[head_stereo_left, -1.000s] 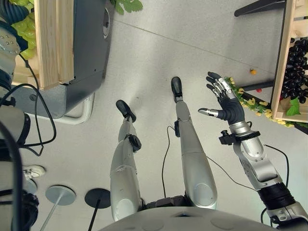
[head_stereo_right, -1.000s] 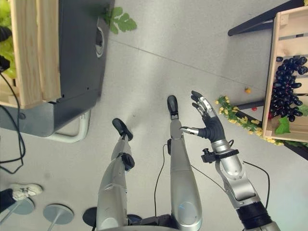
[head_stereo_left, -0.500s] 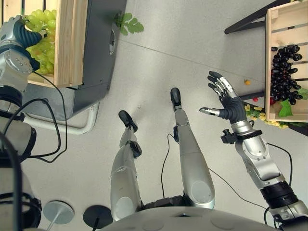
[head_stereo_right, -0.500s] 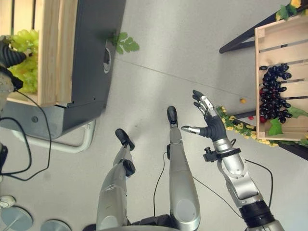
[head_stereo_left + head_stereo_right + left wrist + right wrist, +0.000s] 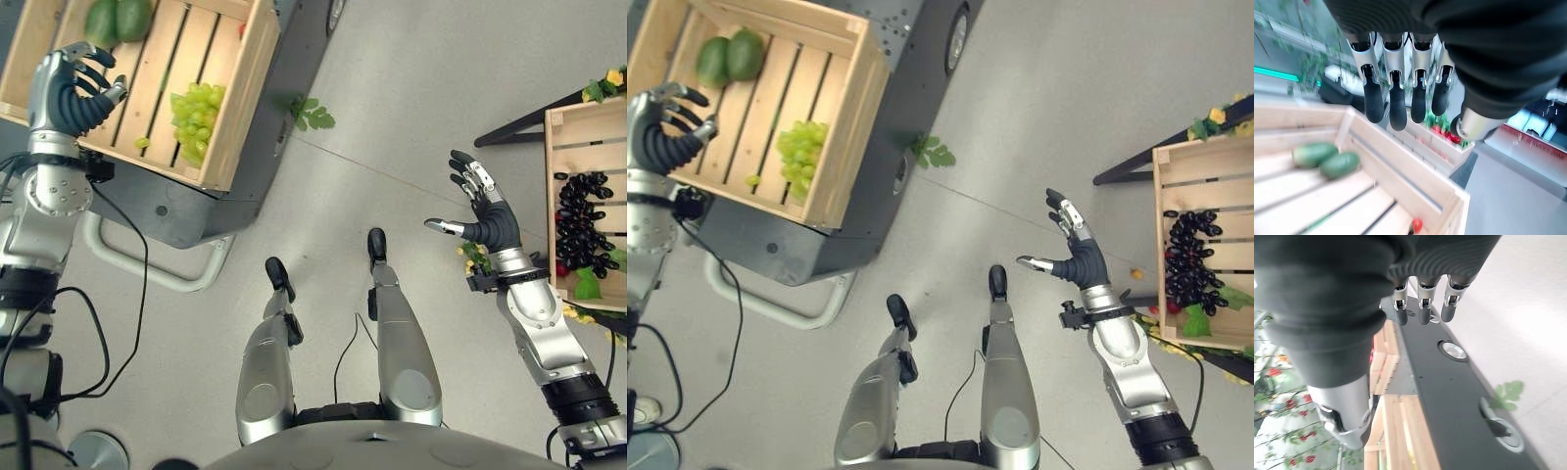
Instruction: Pick up the fruits from the basket on one side to the basket on the other side
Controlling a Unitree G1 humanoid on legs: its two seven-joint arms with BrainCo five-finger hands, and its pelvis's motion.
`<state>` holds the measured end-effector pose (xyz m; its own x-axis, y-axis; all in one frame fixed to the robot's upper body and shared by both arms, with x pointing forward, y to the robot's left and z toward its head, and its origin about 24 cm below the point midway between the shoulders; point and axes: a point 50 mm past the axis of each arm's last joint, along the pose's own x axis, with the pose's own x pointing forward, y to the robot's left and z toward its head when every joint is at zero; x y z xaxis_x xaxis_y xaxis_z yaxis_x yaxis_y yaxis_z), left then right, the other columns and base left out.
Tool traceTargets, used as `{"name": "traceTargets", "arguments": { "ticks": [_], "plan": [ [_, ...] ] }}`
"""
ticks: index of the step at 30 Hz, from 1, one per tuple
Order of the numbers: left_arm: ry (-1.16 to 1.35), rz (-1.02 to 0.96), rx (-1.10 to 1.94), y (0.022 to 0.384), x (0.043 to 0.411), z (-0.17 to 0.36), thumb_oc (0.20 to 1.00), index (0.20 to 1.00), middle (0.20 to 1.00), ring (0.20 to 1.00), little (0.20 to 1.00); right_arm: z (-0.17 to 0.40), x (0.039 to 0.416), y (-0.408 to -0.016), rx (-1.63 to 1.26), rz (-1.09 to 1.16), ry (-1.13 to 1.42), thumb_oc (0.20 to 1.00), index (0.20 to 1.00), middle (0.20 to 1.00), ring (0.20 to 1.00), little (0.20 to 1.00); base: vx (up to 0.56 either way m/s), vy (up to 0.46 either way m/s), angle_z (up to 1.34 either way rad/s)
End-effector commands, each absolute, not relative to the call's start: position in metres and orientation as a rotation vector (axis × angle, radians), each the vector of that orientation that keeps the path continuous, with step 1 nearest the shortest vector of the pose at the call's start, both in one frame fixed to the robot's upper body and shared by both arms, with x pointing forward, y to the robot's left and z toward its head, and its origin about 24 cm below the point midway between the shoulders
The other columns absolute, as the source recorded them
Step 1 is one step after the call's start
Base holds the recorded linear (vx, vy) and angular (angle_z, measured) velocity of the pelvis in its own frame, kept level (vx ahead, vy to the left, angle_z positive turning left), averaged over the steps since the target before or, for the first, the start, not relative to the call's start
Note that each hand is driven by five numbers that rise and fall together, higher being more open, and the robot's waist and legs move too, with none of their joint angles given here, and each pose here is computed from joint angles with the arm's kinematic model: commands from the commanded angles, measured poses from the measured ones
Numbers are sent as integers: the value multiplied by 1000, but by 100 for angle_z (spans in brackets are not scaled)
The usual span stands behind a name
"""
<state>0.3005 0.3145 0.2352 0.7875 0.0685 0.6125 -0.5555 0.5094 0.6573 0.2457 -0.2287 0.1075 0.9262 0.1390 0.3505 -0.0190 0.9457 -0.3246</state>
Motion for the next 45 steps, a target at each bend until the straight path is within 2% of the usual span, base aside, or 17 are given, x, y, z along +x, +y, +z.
{"name": "traceTargets", "arguments": {
  "ticks": [1, 16, 17, 18, 19, 25, 31, 35, 45],
  "plan": [
    [-666, 436, 880, 315, 288, 241, 200, 200, 200, 200, 200, 110, 233, -237, -354, 74, -393, 1000, 1000, 1000, 1000, 1000, 82, -66, 8],
    [-554, 261, 807, 299, 281, 197, 200, 200, 200, 200, 200, 78, 219, -252, -340, 85, -203, 1000, 1000, 1000, 1000, 1000, 106, -56, 7],
    [-527, 250, 812, 296, 283, 190, 238, 238, 238, 238, 238, 78, 221, -252, -340, 79, -202, 1000, 1000, 1000, 1000, 1000, 64, 8, -1],
    [-513, 230, 828, 293, 284, 186, 586, 586, 586, 586, 586, 77, 222, -251, -335, 73, -198, 1000, 1000, 1000, 1000, 1000, 121, 6, 2],
    [-503, 225, 834, 291, 284, 182, 1000, 1000, 1000, 1000, 1000, 74, 223, -250, -331, 70, -191, 1000, 1000, 1000, 1000, 1000, 155, 37, 4],
    [-433, 202, 534, 271, 268, 133, 1000, 1000, 1000, 1000, 1000, 61, 230, -241, -298, 69, -148, 1000, 1000, 1000, 1000, 1000, 102, 98, -23],
    [-248, 131, 156, 237, 249, 67, 1000, 1000, 1000, 1000, 1000, 52, 239, -221, -145, 39, -153, 1000, 1000, 1000, 1000, 1000, 41, 144, -4],
    [-184, 94, 121, 232, 240, 52, 1000, 1000, 1000, 1000, 1000, 52, 240, -214, -109, 41, -165, 1000, 1000, 1000, 1000, 1000, 5, 123, 4],
    [-221, 80, 155, 227, 243, 58, 1000, 1000, 1000, 1000, 1000, 47, 242, -209, -71, 32, -159, 1000, 1000, 1000, 1000, 1000, 106, 22, -5]
  ]
}}
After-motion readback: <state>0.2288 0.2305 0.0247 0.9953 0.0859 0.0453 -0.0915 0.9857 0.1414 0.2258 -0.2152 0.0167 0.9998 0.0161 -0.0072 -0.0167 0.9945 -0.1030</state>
